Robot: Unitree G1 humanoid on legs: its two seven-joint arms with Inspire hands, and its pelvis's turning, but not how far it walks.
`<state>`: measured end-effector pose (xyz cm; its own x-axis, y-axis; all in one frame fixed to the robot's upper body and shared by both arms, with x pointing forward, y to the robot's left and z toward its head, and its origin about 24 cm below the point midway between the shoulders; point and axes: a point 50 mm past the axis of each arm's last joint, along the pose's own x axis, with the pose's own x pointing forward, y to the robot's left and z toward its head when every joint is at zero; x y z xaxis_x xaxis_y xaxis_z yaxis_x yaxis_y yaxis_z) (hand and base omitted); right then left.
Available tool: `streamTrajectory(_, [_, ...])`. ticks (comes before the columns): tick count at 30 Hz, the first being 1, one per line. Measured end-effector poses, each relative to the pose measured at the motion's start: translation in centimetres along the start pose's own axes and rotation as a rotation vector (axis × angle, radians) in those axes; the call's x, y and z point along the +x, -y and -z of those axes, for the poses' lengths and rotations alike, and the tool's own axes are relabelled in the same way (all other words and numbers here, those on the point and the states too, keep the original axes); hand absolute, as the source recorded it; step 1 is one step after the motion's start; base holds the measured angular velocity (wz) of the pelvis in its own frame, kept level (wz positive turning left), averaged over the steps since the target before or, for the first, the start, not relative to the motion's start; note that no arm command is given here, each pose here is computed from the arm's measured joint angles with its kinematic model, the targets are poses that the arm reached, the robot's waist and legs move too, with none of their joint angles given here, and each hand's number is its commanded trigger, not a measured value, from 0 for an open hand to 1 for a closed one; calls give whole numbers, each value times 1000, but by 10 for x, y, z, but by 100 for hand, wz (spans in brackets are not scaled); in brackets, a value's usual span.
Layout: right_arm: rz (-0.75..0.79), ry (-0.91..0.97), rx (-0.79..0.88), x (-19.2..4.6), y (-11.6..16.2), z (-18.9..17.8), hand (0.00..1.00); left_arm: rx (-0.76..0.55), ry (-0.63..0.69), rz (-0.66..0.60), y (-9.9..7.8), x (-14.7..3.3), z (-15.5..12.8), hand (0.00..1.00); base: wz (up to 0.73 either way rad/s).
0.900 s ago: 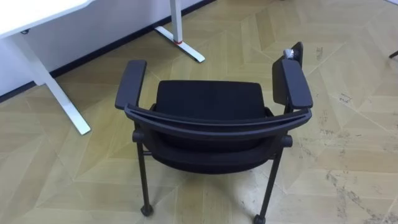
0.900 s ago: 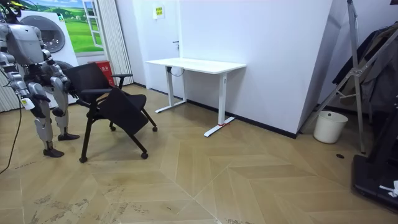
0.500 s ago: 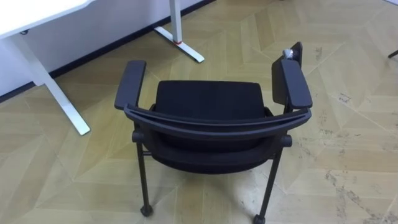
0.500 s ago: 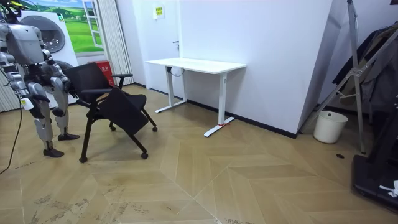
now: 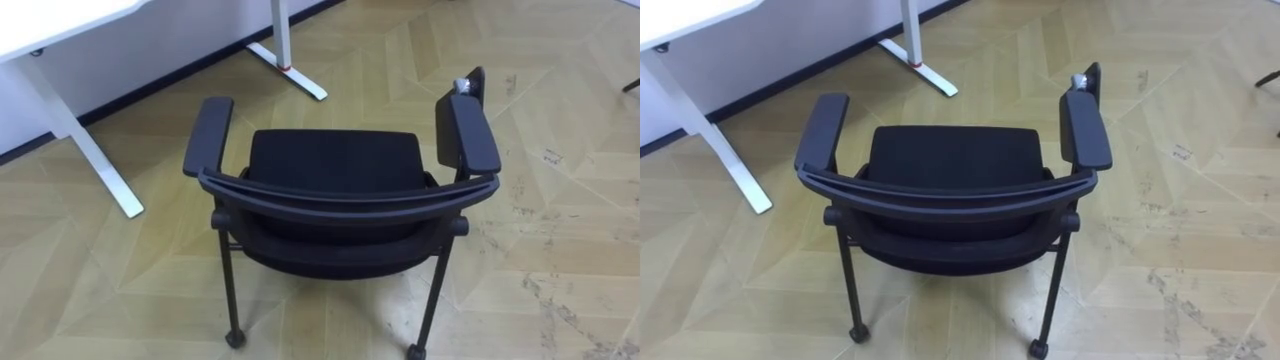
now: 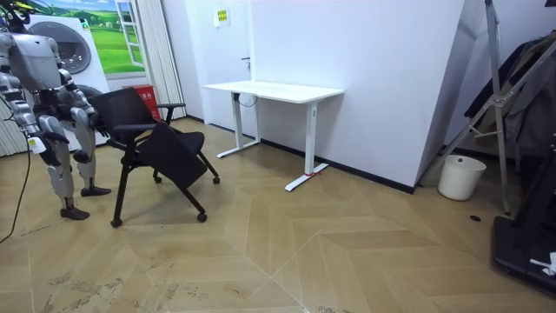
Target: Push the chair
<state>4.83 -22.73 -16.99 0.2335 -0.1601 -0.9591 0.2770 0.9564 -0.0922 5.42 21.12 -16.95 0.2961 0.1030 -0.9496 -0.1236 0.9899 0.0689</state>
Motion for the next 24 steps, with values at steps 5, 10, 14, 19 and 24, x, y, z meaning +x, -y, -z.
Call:
streamTrajectory(5, [1, 5, -1, 0, 0, -1, 0, -36, 5, -23, -3, 0, 0, 0, 0])
streamTrajectory(10, [16, 6, -8, 0, 1, -1, 0, -58, 11, -35, -4, 0, -1, 0, 0])
streamTrajectory(14, [25, 20, -26, 0, 1, -1, 0, -59, 21, -35, -4, 0, -2, 0, 0])
streamTrajectory(19, [26, 34, -36, 0, 2, -2, 0, -59, 37, -36, -4, 0, -4, 0, 0])
streamTrajectory(24, [27, 34, -35, 0, 2, -1, 0, -68, 39, -39, -5, -1, -3, 0, 0])
